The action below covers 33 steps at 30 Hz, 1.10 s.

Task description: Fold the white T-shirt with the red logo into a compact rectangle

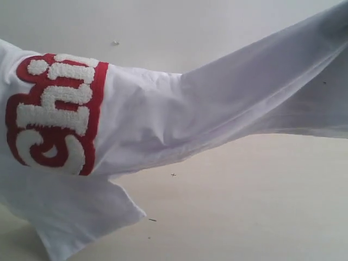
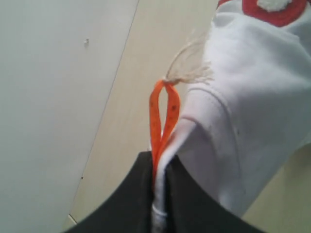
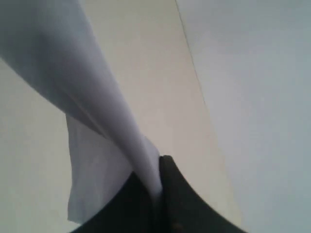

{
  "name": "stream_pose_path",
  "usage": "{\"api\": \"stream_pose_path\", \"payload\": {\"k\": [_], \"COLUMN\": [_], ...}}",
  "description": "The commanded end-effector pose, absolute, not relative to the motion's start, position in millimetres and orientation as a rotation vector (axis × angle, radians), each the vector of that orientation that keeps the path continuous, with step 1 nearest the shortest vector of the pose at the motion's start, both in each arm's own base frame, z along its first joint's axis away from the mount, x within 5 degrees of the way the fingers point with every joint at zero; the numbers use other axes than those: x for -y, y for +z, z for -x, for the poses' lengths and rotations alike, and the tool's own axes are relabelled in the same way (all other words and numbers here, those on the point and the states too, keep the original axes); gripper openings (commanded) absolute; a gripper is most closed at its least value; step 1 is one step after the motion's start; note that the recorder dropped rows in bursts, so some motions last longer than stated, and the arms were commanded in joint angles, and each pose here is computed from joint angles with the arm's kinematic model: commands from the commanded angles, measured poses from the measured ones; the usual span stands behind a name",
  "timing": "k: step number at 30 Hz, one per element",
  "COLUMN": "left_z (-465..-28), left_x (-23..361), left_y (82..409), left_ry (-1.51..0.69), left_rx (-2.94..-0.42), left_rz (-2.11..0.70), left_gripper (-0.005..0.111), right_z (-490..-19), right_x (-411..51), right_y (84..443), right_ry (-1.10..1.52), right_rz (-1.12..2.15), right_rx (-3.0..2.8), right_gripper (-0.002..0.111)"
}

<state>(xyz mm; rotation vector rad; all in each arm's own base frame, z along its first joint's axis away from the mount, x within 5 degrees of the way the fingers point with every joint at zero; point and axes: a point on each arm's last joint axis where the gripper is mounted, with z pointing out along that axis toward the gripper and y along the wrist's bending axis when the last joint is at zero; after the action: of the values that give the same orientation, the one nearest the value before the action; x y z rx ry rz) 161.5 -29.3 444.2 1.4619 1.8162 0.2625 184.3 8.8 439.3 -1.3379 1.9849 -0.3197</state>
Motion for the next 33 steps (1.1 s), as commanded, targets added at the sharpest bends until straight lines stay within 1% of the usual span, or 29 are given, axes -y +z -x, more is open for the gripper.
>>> {"api": "stream_pose_path", "payload": {"k": [1,4,9,15,18,22,24,25,28,29,32,33], "left_z": [-129.6,-112.2,-86.7,-51.4,-31.3,-14.3,-14.6,-22.9,-42.8,-50.4,-85.4,-101.6], "left_x": [37.5,41.5,44.6,39.9,31.1,27.1,26.6,26.9,28.7,30.8,39.3,43.4], "left_y": [437.9,431.8,437.8,445.3,448.2,444.9,435.0,417.9,387.6,376.9,328.8,320.2], "left_ry": [0.165,0.126,0.057,-0.008,-0.027,-0.121,-0.13,-0.09,0.012,0.042,0.175,0.235], "left_rx": [-1.83,-1.838,-1.819,-1.75,-1.72,-1.683,-1.707,-1.773,-1.895,-1.933,-2.111,-2.115], "left_rz": [-1.365,-1.345,-1.27,-1.208,-1.15,-1.139,-1.148,-1.165,-1.228,-1.271,-1.475,-1.493], "left_gripper": [0.001,0.001,0.0,0.0,0.0,0.0,0.0,0.0,0.0,0.0,0.0,0.0], "right_z": [-158.2,-139.6,-108.7,-77.2,-67.2,-57.3,-56.5,-58.7,-68.1,-72.0,-98.3,-107.3], "right_x": [-12.9,-14.8,-23.8,-32.4,-34.3,-37.1,-37.8,-36.0,-31.4,-30.9,-28.8,-26.0], "right_y": [423.1,405.4,388.1,392.1,394.0,396.0,394.9,387.5,366.2,357.9,321.1,311.1], "right_ry": [-0.247,-0.219,-0.101,-0.047,-0.003,0.012,0.021,0.001,-0.035,-0.03,-0.004,-0.02], "right_rz": [1.289,1.287,1.204,1.137,1.069,1.101,1.115,1.137,1.166,1.178,1.304,1.339], "right_rx": [-2.012,-2.034,-2.026,-1.946,-1.958,-1.908,-1.904,-1.931,-2.028,-2.064,-2.229,-2.293], "right_gripper": [0.0,0.0,0.0,0.0,0.0,0.0,0.0,0.0,0.0,0.0,0.0,0.0]}}
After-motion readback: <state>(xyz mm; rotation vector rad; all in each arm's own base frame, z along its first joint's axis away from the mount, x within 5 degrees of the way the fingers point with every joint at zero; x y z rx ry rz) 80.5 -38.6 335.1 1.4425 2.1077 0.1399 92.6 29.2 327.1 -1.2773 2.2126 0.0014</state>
